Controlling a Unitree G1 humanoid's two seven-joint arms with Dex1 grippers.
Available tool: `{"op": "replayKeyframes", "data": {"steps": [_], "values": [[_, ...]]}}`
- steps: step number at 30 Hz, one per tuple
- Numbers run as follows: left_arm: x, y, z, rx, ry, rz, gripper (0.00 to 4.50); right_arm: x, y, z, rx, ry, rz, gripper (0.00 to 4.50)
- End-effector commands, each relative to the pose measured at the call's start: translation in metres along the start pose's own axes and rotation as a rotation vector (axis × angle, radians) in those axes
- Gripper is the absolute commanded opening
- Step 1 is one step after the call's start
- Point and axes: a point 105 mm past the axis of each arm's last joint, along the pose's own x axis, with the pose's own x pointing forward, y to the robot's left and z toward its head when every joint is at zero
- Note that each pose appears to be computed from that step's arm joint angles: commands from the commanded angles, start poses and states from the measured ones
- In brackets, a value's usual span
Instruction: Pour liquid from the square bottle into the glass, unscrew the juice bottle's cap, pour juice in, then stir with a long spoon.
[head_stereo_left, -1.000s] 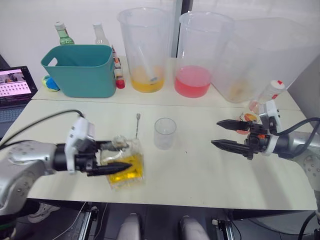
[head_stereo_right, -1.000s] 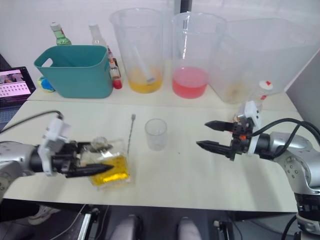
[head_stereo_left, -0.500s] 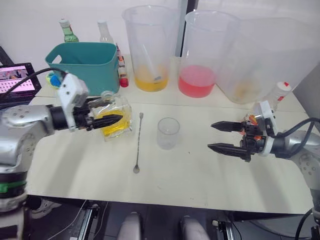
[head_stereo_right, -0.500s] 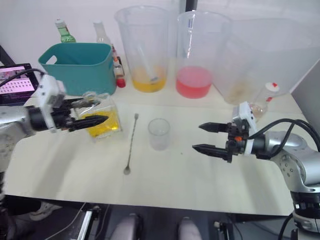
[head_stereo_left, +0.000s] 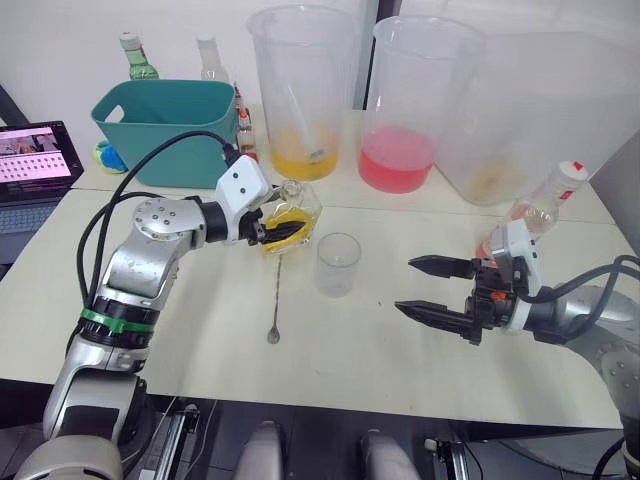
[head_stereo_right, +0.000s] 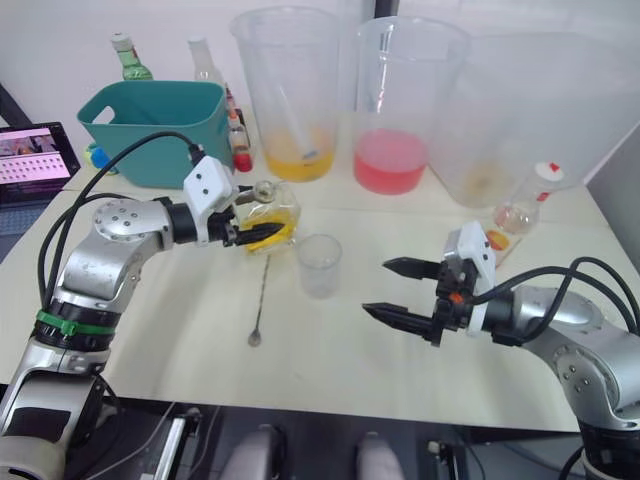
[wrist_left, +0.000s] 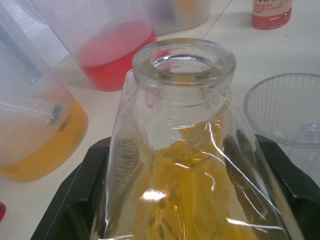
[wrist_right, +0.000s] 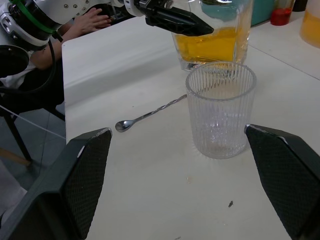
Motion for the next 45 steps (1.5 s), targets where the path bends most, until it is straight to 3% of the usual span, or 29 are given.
{"op": "replayKeyframes", "data": {"steps": [1,7,20,27,45], "values": [[0.005,0.016,0.034,0.145,-0.097,0.093,2.81,0.002,0.006,0.010,-0.037,-0.030,-0.013,4.50],[0.025,0.010,0.039,0.320,-0.110,0.120,2.81,0.009,0.007,0.010,-0.047,-0.028,-0.033,4.50],[0.037,0.001,0.043,0.698,-0.173,0.177,2.81,0.016,0.010,0.008,-0.039,-0.016,-0.032,4.50],[0.039,-0.001,0.032,0.737,-0.159,0.233,2.81,0.020,0.014,0.002,-0.024,-0.009,-0.019,4.50],[0.044,-0.023,0.021,0.828,-0.180,0.218,2.81,0.016,0.008,-0.006,-0.013,0.017,-0.062,4.50]]}}
